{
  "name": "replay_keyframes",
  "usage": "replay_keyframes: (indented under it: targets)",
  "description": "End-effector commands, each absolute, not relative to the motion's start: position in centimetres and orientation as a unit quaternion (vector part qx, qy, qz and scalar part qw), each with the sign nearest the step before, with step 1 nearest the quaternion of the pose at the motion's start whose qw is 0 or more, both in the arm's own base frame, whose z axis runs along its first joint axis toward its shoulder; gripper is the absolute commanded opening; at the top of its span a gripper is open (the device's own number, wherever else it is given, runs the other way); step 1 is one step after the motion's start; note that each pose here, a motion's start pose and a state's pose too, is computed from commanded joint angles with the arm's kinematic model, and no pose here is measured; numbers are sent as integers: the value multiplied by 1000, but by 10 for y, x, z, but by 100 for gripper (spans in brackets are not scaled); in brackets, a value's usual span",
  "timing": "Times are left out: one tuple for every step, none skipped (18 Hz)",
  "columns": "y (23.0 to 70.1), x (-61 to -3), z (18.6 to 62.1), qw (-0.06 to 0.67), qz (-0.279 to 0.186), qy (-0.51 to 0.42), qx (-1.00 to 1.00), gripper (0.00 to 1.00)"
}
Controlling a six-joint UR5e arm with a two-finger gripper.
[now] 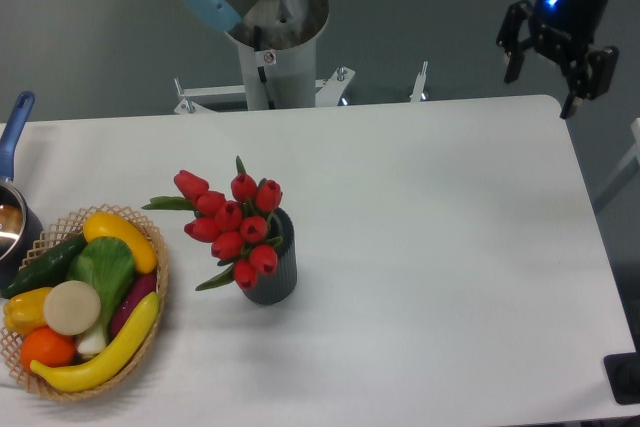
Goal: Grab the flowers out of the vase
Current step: 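Open the gripper and start moving it toward the tulip vase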
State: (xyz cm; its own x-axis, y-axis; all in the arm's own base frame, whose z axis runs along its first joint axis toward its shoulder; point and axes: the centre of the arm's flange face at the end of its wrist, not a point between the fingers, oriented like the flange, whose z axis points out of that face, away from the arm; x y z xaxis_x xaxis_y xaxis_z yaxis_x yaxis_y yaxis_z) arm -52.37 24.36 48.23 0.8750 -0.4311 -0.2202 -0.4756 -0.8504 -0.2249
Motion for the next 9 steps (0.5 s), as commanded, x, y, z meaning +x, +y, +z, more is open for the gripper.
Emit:
replay_keyframes:
  targets:
    - [243,-523,480,138,79,235,-959,100]
    - [243,-522,478,138,76,234,-959,100]
    - [243,-521,477,139,76,234,-959,100]
    - [242,-521,476,143,75,233,-959,100]
    - [243,-521,476,148,75,231,-959,100]
    - [245,-519,474,152,71,227,-959,100]
    - [247,-518,471,153,67,219,-961,100]
    - [248,-517,470,154,64,209,-964,100]
    - [250,-517,467,155,59,197,-966,100]
